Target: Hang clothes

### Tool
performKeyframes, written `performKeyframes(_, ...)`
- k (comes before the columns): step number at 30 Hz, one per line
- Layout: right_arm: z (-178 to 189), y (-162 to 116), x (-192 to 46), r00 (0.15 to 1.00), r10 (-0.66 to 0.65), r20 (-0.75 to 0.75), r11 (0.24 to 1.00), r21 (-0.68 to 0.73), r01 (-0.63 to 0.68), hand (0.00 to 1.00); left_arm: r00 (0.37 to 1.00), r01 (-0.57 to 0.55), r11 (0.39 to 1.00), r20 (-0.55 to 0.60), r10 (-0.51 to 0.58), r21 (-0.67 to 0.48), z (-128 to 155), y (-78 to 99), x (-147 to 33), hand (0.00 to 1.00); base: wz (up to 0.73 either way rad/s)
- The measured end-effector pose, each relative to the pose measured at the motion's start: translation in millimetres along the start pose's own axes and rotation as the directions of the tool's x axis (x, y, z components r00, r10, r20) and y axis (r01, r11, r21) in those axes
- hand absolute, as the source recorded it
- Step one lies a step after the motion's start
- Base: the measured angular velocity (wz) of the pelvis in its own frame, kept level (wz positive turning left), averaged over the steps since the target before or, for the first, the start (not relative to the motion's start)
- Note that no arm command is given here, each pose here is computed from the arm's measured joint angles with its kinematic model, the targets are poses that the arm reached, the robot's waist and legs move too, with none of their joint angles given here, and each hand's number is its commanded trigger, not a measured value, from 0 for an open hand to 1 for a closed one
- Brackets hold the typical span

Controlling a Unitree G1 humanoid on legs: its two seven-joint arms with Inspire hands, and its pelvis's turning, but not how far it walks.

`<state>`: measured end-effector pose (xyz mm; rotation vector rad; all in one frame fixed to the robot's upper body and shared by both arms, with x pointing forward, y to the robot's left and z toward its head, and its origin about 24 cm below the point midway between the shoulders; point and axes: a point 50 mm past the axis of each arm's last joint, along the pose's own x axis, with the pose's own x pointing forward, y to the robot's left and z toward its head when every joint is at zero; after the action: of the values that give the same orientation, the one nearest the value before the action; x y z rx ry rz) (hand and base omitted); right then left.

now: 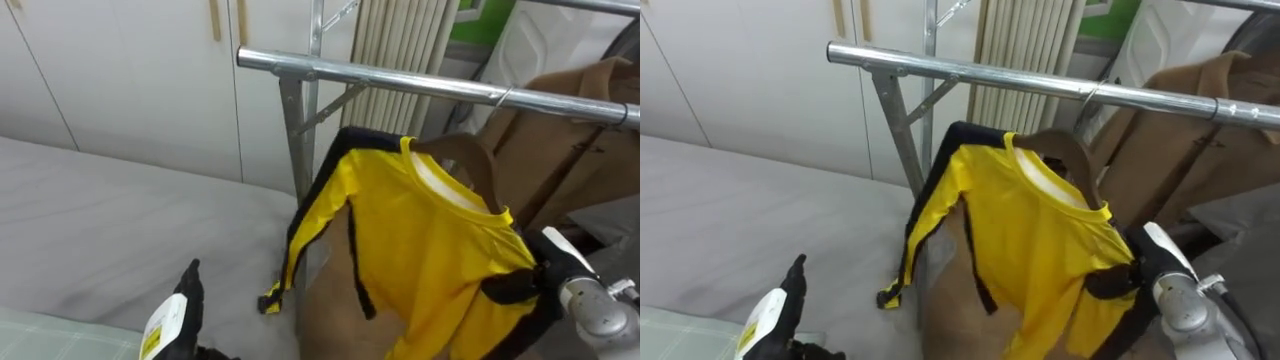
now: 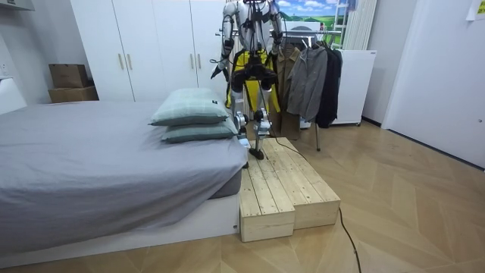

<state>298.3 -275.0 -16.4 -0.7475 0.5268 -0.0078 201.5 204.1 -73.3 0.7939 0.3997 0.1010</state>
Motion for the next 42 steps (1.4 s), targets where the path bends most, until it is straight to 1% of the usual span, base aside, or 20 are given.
performKeyframes(4,-1,5,0,1.000,0.001,-0.001,1.000,-0.010,-0.001,1.00,1.000,0.004,1.000,-0.016,-0.004,-0.017,-3,-1.0,-0.5,0.00,0.00)
performKeyframes(7,-14,16,-4,0.999,0.026,-0.047,1.000,0.000,-0.026,1.00,0.998,0.026,0.999,-0.055,-0.027,-0.026,-12,-5.8,-3.3,0.00,0.06)
performKeyframes(10,-19,20,-5,0.997,0.035,-0.066,0.999,0.001,-0.035,1.00,0.996,0.037,0.999,-0.075,-0.038,-0.019,-17,-7.6,-4.8,0.00,0.01)
performKeyframes(14,-22,30,-7,0.996,0.051,-0.072,0.998,0.039,-0.048,1.00,0.996,0.041,0.999,-0.079,-0.042,-0.014,-19,-7.9,-4.9,0.00,0.00)
performKeyframes(27,-24,32,-7,0.997,0.037,-0.074,0.998,0.050,-0.034,1.00,0.996,0.042,0.999,-0.077,-0.043,-0.013,-18,-8.1,-4.8,0.00,0.00)
performKeyframes(28,-24,32,-7,0.997,0.037,-0.074,0.998,0.050,-0.033,0.79,0.996,0.042,0.999,-0.078,-0.043,-0.013,-18,-8.1,-4.8,0.00,0.00)
performKeyframes(29,-24,32,-7,0.997,0.037,-0.074,0.998,0.050,-0.033,0.54,0.996,0.042,0.999,-0.077,-0.043,-0.013,-18,-8.2,-4.8,0.00,0.00)
performKeyframes(30,-24,32,-7,0.997,0.037,-0.074,0.998,0.050,-0.033,0.35,0.996,0.042,0.999,-0.077,-0.043,-0.013,-18,-8.2,-4.8,0.00,0.00)
performKeyframes(31,-24,32,-7,0.997,0.037,-0.074,0.998,0.050,-0.033,0.05,0.996,0.042,0.999,-0.077,-0.043,-0.013,-18,-8.2,-4.8,0.00,0.00)
performKeyframes(32,-24,32,-7,0.997,0.037,-0.074,0.998,0.050,-0.033,0.00,0.996,0.042,0.999,-0.077,-0.043,-0.013,-18,-8.2,-4.9,0.00,0.00)
performKeyframes(42,-25,30,-7,0.997,-0.004,-0.078,0.999,0.050,0.008,0.00,0.996,0.054,0.998,-0.075,-0.055,-0.013,-18,-9.4,-5.1,0.00,0.00)
